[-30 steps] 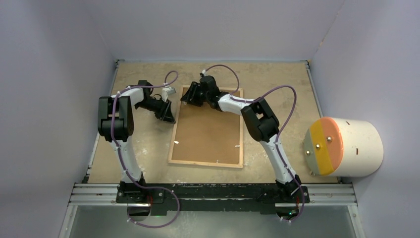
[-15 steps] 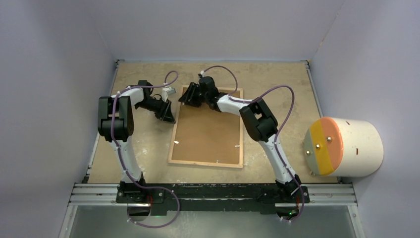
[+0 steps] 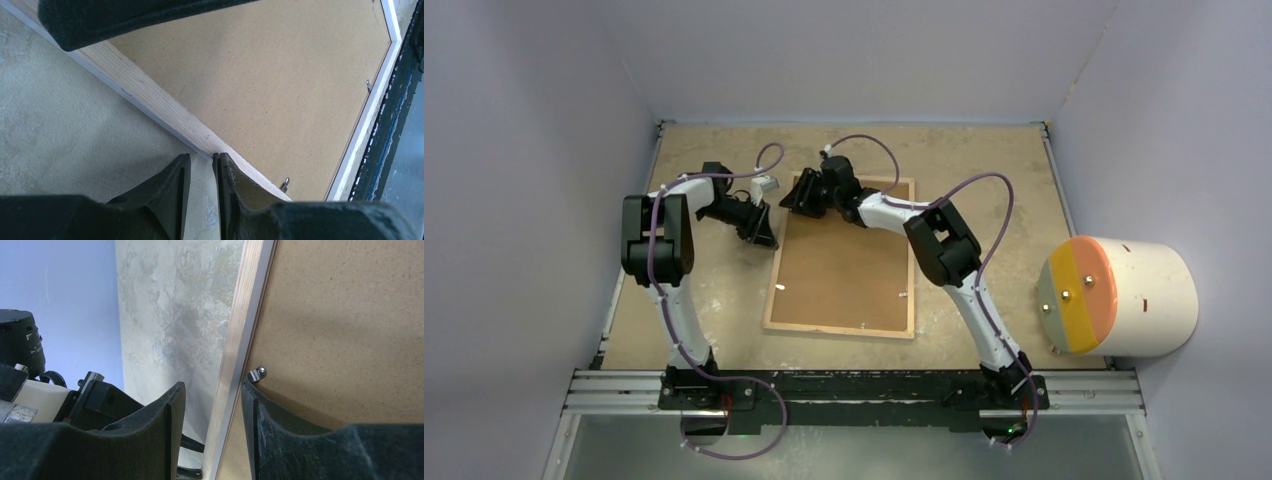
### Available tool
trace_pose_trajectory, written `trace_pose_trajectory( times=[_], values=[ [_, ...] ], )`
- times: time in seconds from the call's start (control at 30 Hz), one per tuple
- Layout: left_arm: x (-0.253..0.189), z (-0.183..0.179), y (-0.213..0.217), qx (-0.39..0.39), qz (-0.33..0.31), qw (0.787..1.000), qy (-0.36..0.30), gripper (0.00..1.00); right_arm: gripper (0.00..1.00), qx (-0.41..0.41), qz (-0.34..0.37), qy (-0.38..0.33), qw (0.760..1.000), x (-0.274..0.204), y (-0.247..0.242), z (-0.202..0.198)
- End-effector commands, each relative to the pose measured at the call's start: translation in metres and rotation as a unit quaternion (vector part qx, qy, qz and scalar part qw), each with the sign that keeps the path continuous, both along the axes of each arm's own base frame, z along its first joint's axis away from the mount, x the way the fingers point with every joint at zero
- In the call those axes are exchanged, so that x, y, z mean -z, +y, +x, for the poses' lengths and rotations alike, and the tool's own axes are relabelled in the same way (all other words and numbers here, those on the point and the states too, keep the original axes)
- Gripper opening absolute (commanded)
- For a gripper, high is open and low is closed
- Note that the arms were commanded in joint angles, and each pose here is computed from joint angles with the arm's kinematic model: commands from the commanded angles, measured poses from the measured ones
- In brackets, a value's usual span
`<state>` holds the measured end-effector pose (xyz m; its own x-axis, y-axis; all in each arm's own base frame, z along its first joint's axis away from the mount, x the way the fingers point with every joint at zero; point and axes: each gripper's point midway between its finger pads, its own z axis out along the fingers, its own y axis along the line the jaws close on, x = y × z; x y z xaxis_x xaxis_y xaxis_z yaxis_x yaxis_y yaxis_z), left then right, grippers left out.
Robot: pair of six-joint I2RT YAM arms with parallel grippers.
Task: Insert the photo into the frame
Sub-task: Install the photo frame at the center of the board, then adjust the photo frame at the center of the board.
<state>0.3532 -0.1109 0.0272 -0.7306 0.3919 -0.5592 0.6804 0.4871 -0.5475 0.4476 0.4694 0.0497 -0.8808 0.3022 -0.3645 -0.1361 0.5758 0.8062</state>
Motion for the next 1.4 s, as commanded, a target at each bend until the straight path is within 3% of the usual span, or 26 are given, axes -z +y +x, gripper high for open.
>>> trace_pose_trajectory(
  times=[0.0,0.4,0.57,0.7,0.93,1.07,1.2,1.37],
  values=[
    [0.02,-0.007,0.002,0.024,0.031,0.999,-0.009,0.27,0.48,-0.003,-0.011,0.026,1.0,0.019,0.002,-0.004],
    [0.014,-0.009,0.003,0.028,0.032,0.999,-0.013,0.27,0.47,0.001,-0.007,0.006,1.0,0.012,-0.003,0.007],
    [0.004,-0.012,0.007,0.031,0.037,0.999,-0.018,0.28,0.5,-0.042,0.048,-0.036,0.997,-0.041,0.001,-0.002],
    [-0.009,-0.017,0.019,0.041,0.059,0.997,-0.033,0.3,0.61,-0.071,0.079,-0.074,0.992,-0.1,-0.014,-0.014],
    [-0.002,-0.037,0.042,0.056,0.122,0.99,-0.052,0.34,0.82,0.012,0.056,-0.087,0.995,-0.135,-0.117,-0.011],
    [0.007,-0.055,0.04,0.073,0.138,0.986,-0.053,0.35,0.88,0.135,-0.018,-0.057,0.989,-0.109,-0.217,-0.008],
    [0.018,-0.075,0.033,0.103,0.164,0.979,-0.06,0.35,0.91,0.25,-0.099,-0.024,0.963,-0.068,-0.309,-0.016],
    [0.025,-0.093,0.028,0.125,0.177,0.975,-0.057,0.35,0.93,0.276,-0.152,0.023,0.949,-0.022,-0.348,-0.03]
  ],
)
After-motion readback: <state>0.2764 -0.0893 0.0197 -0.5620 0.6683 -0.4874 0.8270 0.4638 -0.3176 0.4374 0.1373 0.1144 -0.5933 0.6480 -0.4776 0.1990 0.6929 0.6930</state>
